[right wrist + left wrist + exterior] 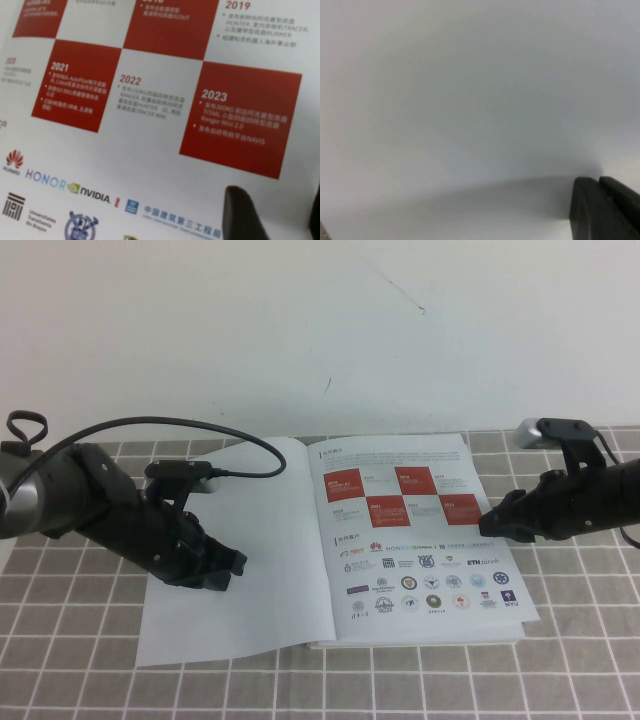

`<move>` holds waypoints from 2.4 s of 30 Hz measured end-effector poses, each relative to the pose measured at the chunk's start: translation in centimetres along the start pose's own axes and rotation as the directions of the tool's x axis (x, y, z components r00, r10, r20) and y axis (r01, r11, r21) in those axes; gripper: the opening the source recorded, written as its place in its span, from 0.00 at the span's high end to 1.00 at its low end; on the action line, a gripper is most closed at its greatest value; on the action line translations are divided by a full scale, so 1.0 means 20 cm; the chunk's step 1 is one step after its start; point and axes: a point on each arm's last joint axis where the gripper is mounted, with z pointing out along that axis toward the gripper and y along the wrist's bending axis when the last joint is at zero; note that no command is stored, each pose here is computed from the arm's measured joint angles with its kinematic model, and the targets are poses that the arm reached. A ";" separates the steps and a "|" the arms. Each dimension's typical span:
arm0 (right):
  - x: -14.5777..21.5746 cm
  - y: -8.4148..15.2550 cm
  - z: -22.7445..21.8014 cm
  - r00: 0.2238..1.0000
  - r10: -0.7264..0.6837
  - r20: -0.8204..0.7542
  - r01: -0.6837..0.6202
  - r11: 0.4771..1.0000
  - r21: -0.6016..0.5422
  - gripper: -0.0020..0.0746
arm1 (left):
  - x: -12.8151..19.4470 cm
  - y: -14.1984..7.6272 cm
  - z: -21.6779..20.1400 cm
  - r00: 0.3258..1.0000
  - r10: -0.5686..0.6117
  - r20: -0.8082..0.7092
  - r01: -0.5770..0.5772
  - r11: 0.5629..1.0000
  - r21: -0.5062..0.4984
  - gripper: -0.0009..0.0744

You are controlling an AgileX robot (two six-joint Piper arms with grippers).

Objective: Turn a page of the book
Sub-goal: Open the closed book

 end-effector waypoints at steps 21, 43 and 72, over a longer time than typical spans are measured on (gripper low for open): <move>-0.05 0.06 -0.07 0.998 -0.049 0.031 0.050 0.998 -0.047 0.59 | 0.00 0.00 0.00 1.000 0.002 0.001 -0.002 1.000 0.001 0.99; -0.09 0.22 -0.14 0.988 -0.085 0.131 0.125 0.933 -0.336 0.59 | 0.00 0.00 0.00 1.000 0.000 0.003 0.000 1.000 0.005 0.99; -0.08 0.25 -0.09 0.982 -0.012 0.186 0.107 0.855 -0.508 0.59 | 0.00 0.00 0.02 1.000 0.000 0.006 0.000 1.000 0.006 0.99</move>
